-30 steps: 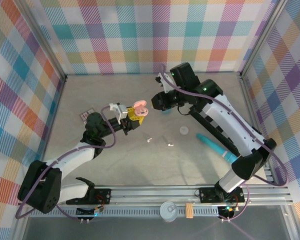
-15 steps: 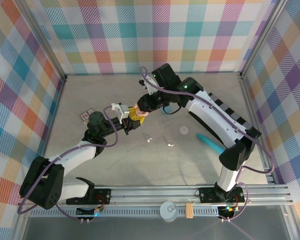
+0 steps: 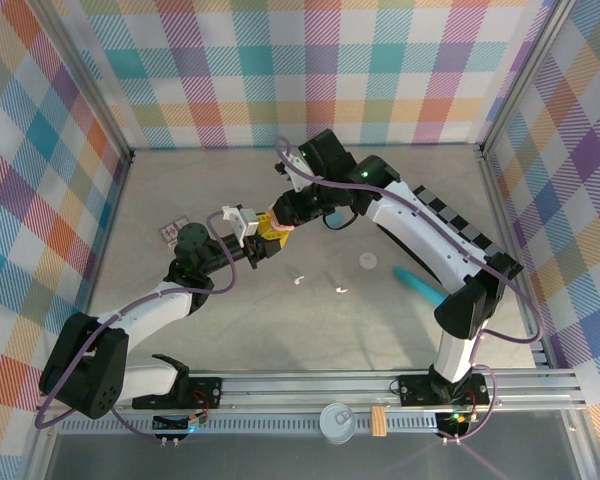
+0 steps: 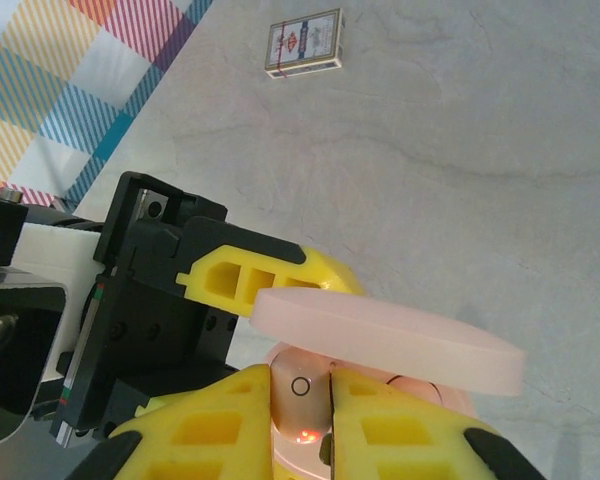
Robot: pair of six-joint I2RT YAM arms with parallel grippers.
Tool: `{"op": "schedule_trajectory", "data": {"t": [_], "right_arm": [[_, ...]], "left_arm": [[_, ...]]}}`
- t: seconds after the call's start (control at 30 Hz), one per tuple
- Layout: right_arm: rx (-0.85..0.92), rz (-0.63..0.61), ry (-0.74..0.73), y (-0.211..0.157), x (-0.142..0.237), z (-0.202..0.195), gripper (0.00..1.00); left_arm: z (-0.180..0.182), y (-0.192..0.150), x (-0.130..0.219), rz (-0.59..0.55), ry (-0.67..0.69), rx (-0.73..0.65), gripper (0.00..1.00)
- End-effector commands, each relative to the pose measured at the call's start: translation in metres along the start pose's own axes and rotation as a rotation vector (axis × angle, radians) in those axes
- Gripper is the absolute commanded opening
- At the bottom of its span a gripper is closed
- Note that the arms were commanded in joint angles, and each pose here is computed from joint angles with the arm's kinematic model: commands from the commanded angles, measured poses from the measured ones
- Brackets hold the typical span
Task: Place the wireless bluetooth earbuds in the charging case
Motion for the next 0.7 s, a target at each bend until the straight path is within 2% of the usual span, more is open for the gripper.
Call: {"op": "schedule_trajectory", "data": {"t": [0.0, 0.67], "right_arm": [[0.015, 0.018, -0.006, -0.004, -0.003, 0.000, 0.18], [-0.012, 0.053, 0.043, -0.014, -0.014, 0.002, 0.19]], "left_arm": [[0.008, 0.020, 0.002, -0.053, 0.028, -0.042, 0.24], [0.009, 0.028, 0.001, -0.072, 0.028, -0.034, 0.24]]}}
Point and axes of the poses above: each hand's point on the last joint's axis, 136 mm out from that joint toward the fingers, its own x axis back along the fingers, its own z axis along the line the jaws close on, y = z × x, the point moved 1 cm from there along x, back along the fingers, and after that the axes turned 8 degrees about -x, right-handed, at the moved point
